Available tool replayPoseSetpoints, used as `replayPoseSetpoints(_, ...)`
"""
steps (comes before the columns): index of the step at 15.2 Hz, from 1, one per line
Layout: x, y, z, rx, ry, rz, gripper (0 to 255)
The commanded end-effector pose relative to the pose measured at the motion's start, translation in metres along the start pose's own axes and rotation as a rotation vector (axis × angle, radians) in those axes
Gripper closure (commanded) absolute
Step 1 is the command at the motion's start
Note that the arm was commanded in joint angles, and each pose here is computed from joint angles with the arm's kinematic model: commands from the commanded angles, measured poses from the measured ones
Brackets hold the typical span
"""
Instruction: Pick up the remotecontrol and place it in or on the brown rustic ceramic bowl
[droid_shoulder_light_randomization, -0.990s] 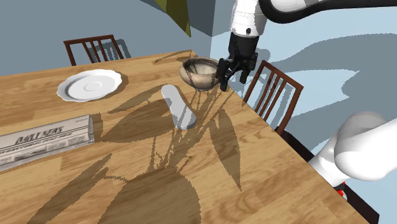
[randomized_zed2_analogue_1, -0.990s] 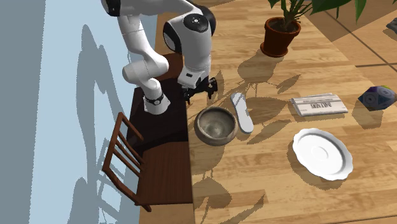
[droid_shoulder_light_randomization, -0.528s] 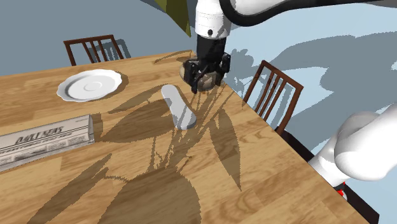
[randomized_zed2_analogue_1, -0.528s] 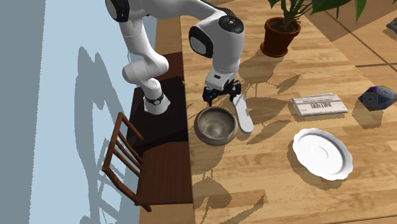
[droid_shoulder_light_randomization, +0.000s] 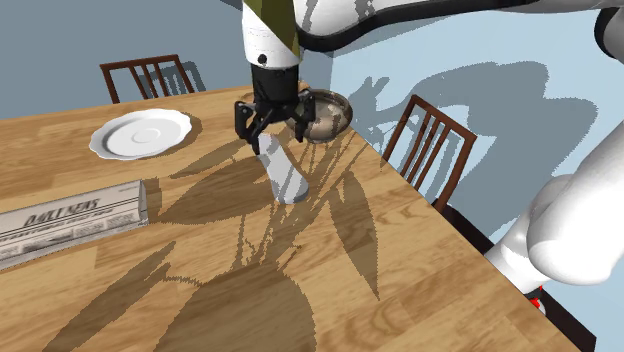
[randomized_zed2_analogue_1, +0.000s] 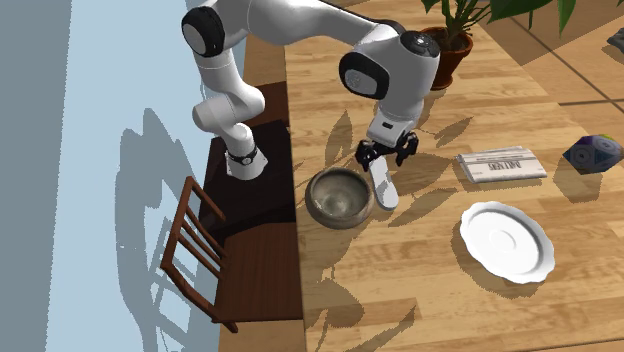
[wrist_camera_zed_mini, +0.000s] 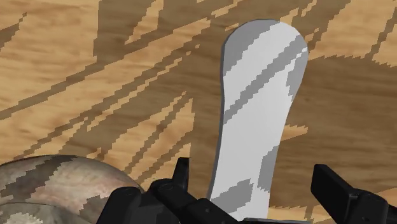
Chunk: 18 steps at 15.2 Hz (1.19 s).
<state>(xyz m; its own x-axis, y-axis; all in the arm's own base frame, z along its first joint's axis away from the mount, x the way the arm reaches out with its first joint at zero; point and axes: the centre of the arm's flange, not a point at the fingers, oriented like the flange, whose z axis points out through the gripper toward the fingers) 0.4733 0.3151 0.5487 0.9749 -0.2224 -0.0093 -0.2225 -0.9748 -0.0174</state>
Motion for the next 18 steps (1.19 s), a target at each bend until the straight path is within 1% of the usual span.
replayPoseSetpoints(1,0.001,-0.004,0.009,0.000,0.001,0.004,0)
replayPoseSetpoints(7,0.001,-0.004,0.039,0.000,0.001,0.004,0)
replayPoseSetpoints(14,0.001,-0.004,0.039,0.000,0.001,0.004,0)
replayPoseSetpoints(15,0.001,-0.004,0.039,0.000,0.001,0.004,255)
replayPoseSetpoints(18,0.001,-0.004,0.039,0.000,0.001,0.004,255)
